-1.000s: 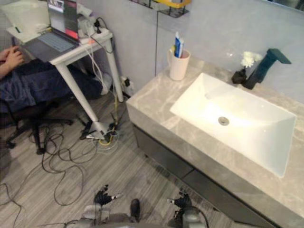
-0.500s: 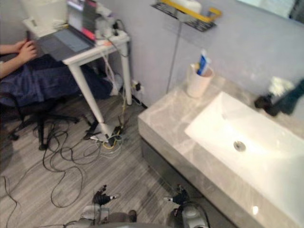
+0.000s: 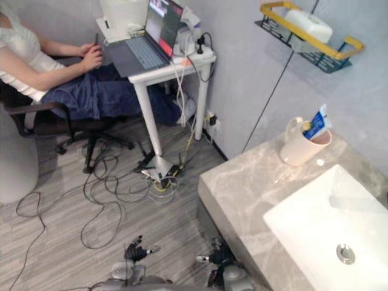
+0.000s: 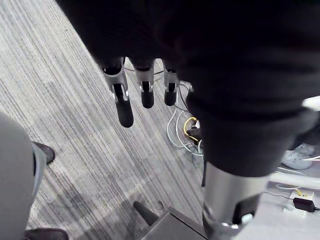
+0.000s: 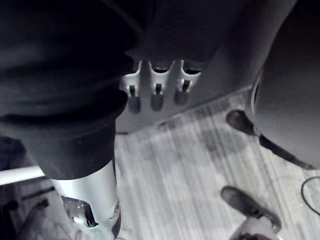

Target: Organize washtable

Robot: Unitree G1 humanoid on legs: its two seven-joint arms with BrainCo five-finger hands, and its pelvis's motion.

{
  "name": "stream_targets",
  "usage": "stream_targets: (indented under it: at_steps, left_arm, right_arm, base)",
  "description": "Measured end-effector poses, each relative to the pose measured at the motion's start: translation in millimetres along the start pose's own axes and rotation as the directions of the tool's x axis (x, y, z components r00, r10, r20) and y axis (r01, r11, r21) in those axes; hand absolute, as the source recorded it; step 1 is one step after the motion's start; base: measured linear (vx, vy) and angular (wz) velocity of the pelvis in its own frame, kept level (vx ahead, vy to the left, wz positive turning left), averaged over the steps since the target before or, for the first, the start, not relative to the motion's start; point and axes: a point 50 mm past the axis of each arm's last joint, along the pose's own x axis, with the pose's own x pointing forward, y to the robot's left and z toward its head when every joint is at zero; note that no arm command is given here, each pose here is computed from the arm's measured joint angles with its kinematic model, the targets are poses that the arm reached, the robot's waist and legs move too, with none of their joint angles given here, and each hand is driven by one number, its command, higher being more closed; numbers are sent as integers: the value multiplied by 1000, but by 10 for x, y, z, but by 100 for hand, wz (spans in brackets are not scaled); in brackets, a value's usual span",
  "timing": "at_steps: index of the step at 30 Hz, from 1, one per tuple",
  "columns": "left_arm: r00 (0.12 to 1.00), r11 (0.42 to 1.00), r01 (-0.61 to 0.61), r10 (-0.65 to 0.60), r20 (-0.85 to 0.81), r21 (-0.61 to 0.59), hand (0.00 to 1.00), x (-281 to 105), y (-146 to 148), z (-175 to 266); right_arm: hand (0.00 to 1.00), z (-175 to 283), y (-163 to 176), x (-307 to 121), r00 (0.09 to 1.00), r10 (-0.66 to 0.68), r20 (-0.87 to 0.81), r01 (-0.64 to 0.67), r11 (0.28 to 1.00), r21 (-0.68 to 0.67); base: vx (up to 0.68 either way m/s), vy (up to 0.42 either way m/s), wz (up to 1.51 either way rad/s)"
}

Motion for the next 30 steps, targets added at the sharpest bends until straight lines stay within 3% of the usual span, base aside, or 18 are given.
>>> stream_targets:
  at_steps: [8,12,16,26,30]
  left_arm:
    - [1000,999,28,-28,-1,29,0,-5,-40,-9]
    - [996,998,18,-23,92,56,0,61,28,249]
    - [998,997,-25,21,57,70,0,49,194,144]
    - [998,993,-25,18,53,118,0,52,244,129]
    - [998,994,-20,13,61,111,0,46,212,139]
  right_arm:
    - [0,-92,-159,-38,999,-45,-15,45,999,-2]
    - [0,140,-161,37,997,-60,38,59,998,24]
    - [0,331,-68,62,992,-42,115,37,998,42]
    - [0,154,-160,36,995,-94,37,90,992,93]
    - [0,195,-243,47,993,-105,47,103,993,55]
  base:
    - [55,114,60]
    - [25,178,90]
    - [-11,167,27]
    - [-39,90,21]
    - [118,157,68]
